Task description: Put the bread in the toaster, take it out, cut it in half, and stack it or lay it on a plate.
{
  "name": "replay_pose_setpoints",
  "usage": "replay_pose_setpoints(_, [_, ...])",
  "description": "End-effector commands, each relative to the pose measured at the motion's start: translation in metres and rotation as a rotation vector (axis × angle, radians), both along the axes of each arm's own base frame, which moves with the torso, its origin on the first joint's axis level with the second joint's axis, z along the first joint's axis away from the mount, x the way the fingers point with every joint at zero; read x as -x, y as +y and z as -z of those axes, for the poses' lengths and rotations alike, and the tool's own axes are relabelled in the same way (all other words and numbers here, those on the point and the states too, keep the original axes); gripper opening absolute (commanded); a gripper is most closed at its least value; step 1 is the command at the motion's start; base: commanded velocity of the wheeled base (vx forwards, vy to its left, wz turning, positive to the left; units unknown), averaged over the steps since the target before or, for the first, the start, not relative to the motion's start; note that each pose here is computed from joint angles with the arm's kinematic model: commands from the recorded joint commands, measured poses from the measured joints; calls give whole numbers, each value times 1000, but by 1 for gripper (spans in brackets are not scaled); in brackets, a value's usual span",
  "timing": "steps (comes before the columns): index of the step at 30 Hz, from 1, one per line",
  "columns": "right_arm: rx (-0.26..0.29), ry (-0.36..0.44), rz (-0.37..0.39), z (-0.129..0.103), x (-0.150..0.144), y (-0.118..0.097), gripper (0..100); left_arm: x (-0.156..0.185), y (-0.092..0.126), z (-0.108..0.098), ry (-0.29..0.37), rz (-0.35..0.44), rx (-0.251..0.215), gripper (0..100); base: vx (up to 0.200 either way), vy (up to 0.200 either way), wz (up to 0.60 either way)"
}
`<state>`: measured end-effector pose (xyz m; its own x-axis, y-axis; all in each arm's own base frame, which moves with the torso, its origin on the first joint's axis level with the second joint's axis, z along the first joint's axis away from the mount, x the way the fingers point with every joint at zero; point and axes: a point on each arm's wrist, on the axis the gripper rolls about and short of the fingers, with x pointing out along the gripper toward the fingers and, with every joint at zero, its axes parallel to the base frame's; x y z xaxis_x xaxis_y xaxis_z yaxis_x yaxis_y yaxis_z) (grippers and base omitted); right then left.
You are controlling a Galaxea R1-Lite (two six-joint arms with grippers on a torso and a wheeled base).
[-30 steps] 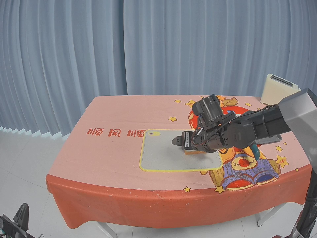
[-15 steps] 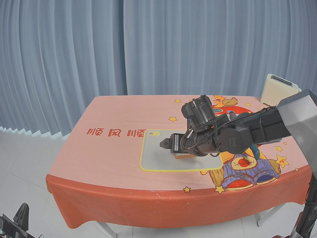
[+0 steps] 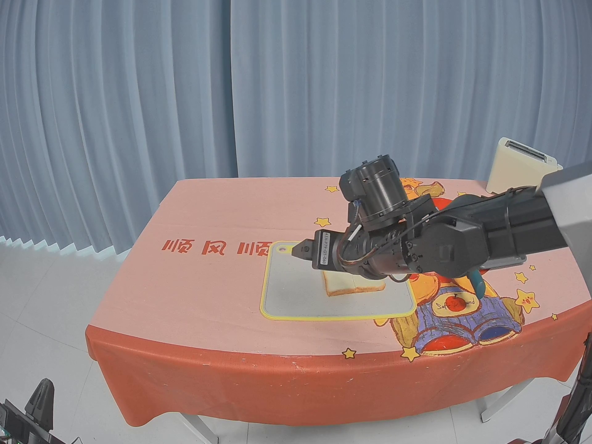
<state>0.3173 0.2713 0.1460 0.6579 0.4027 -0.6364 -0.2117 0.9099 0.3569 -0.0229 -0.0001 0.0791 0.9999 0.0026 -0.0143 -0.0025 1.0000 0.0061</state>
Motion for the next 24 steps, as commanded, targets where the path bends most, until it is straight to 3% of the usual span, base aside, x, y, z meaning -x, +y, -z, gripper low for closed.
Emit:
replay_pose_setpoints(1, [-8, -19, 27, -16, 5, -18, 0, -1, 0, 3, 12, 1, 0, 0, 0, 0, 0])
replay_pose_setpoints(7, [58, 38, 60, 1, -1, -30, 0, -1, 0, 3, 10, -1, 0, 0, 0, 0, 0])
replay_pose_setpoints(14, [110, 78, 73, 29, -12, -26, 0, -1, 0, 3, 10, -1, 0, 0, 0, 0, 0])
replay_pose_setpoints(24, [144, 61, 116, 34, -23, -29, 0, -1, 0, 3, 10, 1, 0, 0, 0, 0, 0])
